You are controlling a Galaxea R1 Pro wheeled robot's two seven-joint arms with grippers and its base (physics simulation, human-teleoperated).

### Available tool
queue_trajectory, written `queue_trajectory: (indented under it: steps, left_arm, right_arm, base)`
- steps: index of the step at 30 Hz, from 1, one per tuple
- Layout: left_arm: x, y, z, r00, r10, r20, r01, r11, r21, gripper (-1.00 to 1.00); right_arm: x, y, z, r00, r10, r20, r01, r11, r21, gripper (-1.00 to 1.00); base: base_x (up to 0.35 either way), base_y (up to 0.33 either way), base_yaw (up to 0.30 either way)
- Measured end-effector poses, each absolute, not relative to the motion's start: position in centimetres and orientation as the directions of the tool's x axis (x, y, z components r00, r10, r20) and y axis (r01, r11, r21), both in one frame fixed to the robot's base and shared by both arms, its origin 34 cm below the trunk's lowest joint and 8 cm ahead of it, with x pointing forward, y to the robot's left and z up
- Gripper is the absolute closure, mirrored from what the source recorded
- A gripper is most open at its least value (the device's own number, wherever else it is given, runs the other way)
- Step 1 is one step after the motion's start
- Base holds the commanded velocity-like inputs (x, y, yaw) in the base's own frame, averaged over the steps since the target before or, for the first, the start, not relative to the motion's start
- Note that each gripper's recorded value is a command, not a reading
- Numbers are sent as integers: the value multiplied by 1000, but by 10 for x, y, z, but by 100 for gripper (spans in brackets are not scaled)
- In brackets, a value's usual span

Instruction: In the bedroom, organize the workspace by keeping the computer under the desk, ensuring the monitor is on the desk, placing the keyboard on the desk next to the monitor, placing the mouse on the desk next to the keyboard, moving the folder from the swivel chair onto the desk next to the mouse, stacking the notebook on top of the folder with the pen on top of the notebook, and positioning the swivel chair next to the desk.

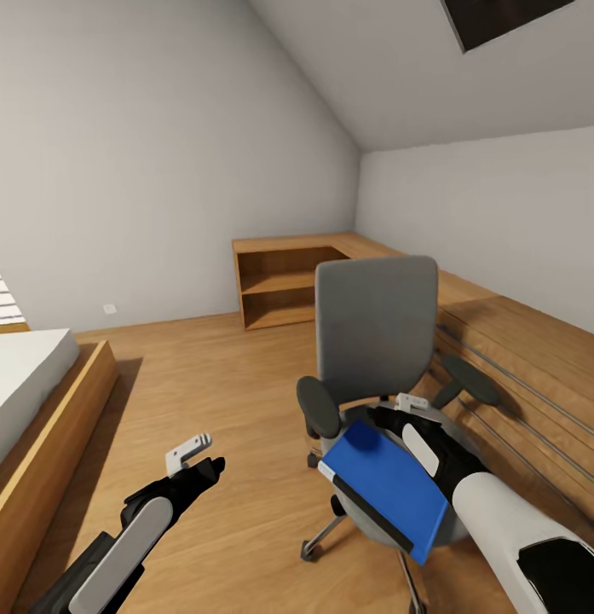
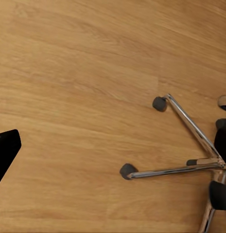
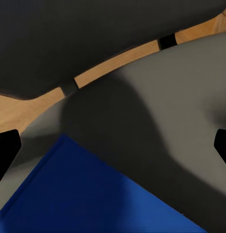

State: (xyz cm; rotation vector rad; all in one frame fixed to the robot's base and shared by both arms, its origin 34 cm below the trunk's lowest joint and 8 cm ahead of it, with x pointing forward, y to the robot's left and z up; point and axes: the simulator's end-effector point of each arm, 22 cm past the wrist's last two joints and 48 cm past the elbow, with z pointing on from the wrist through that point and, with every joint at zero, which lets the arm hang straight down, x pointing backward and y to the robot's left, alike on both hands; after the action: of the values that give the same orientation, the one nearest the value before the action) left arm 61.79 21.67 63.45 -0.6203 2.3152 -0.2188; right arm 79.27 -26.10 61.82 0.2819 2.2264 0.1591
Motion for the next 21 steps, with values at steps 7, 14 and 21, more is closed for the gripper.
queue_trajectory:
  steps: [7,14,21]
  left_arm:
    - [615,216,620,-627,-493,-603,-371,870,-325,-100]
    - [612,216,605,-627,-492,-604,-370,870,-325,-100]
    - [609,216,590,-627,-492,-604,-371,870,-324,-100]
  right_arm:
    - [790,-261,603,-605,240,-759,138,971,196,-100]
    - [787,-261,588,-605,238,-760,138,971,195,-100]
    - [784,-261,573,-605,238,-760,137,971,194,-100]
  base:
    - [0,0,0]
    - [0,0,0]
    - [0,0,0]
